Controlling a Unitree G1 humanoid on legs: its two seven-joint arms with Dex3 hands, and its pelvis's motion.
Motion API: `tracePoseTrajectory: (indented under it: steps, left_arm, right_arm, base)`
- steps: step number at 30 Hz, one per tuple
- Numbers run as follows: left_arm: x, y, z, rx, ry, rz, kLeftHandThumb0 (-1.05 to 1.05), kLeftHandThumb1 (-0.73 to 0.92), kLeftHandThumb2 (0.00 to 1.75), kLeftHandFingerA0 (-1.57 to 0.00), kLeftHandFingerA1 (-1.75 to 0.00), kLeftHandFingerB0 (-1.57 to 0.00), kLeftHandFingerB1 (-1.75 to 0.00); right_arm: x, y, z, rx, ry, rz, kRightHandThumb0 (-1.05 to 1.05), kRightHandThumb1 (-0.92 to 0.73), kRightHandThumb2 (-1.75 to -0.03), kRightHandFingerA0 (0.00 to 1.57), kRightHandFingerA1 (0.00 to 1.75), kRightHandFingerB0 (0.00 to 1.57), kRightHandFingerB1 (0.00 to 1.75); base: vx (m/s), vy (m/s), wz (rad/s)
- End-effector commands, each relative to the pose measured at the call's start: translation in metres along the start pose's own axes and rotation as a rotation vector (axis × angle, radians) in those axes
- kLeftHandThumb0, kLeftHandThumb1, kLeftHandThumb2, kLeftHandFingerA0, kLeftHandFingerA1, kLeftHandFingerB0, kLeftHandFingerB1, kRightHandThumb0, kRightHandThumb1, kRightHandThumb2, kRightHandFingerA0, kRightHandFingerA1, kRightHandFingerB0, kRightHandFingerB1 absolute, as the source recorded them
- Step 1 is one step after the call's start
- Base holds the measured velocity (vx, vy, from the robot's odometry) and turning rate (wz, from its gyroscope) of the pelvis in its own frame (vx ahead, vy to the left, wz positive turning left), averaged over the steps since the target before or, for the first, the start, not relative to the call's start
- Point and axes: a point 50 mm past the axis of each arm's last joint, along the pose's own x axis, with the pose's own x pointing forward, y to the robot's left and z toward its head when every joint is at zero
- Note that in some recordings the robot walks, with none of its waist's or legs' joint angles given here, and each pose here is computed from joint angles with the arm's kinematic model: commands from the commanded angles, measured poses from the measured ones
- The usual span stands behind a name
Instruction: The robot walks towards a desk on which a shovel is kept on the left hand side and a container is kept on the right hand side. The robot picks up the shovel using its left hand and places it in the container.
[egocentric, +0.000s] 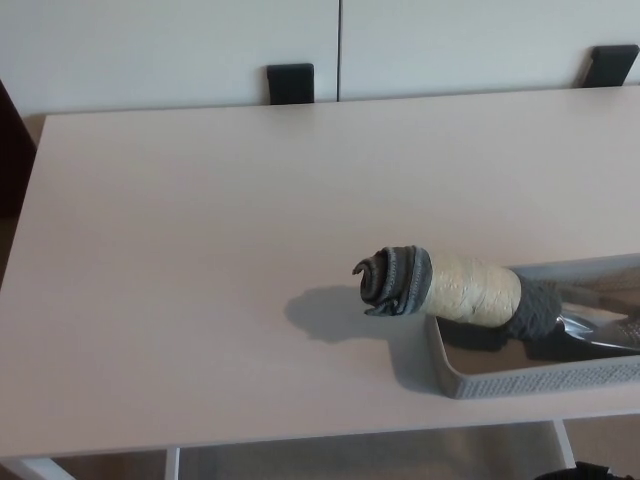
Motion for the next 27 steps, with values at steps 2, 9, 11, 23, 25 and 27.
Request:
tracePoseTrajectory:
  steps: [2,9,11,23,25,27]
  left_arm:
    - [-0.0015,0.0071,0.0031,0.065,-0.044,0.039,-0.83,0.89,0.67,-0.14,-0.38,-0.18,-0.30]
    - [0.0002,0.0095,0.0050,0.077,-0.046,0.047,-0.84,0.89,0.67,-0.14,-0.37,-0.18,-0.30]
    - [-0.0003,0.0093,0.0044,0.081,-0.048,0.046,-0.83,0.89,0.67,-0.13,-0.36,-0.18,-0.29]
    - [0.0007,0.0134,0.0062,0.072,-0.060,0.061,-0.83,0.88,0.67,-0.18,-0.38,-0.21,-0.30]
    - [0.0003,0.0143,0.0060,0.075,-0.053,0.068,-0.83,0.88,0.67,-0.20,-0.38,-0.22,-0.30]
    - [0.0000,0.0142,0.0059,0.075,-0.055,0.068,-0.82,0.87,0.67,-0.20,-0.38,-0.22,-0.30]
  right_arm:
    - [-0.0004,-0.0045,0.0028,0.016,-0.028,-0.019,-0.42,-0.52,-0.55,0.54,0.48,0.44,0.43]
    - [0.0004,-0.0057,0.0045,0.012,-0.032,-0.022,-0.42,-0.52,-0.55,0.53,0.48,0.44,0.43]
    - [0.0005,-0.0054,0.0045,0.021,-0.033,-0.022,-0.41,-0.52,-0.55,0.53,0.49,0.43,0.43]
    - [0.0041,-0.0077,0.0096,0.003,-0.052,-0.028,-0.41,-0.52,-0.55,0.53,0.50,0.45,0.45]
    - [0.0038,-0.0077,0.0111,0.001,-0.055,-0.028,-0.41,-0.52,-0.55,0.53,0.49,0.45,0.44]
    - [0.0038,-0.0079,0.0112,-0.004,-0.051,-0.028,-0.41,-0.53,-0.55,0.52,0.49,0.45,0.44]
  base:
    - [0.00,0.000,0.00]
    - [0.00,0.000,0.00]
    - [0.00,0.000,0.00]
    - [0.00,0.000,0.00]
    - [0.00,0.000,0.00]
    - [0.00,0.000,0.00]
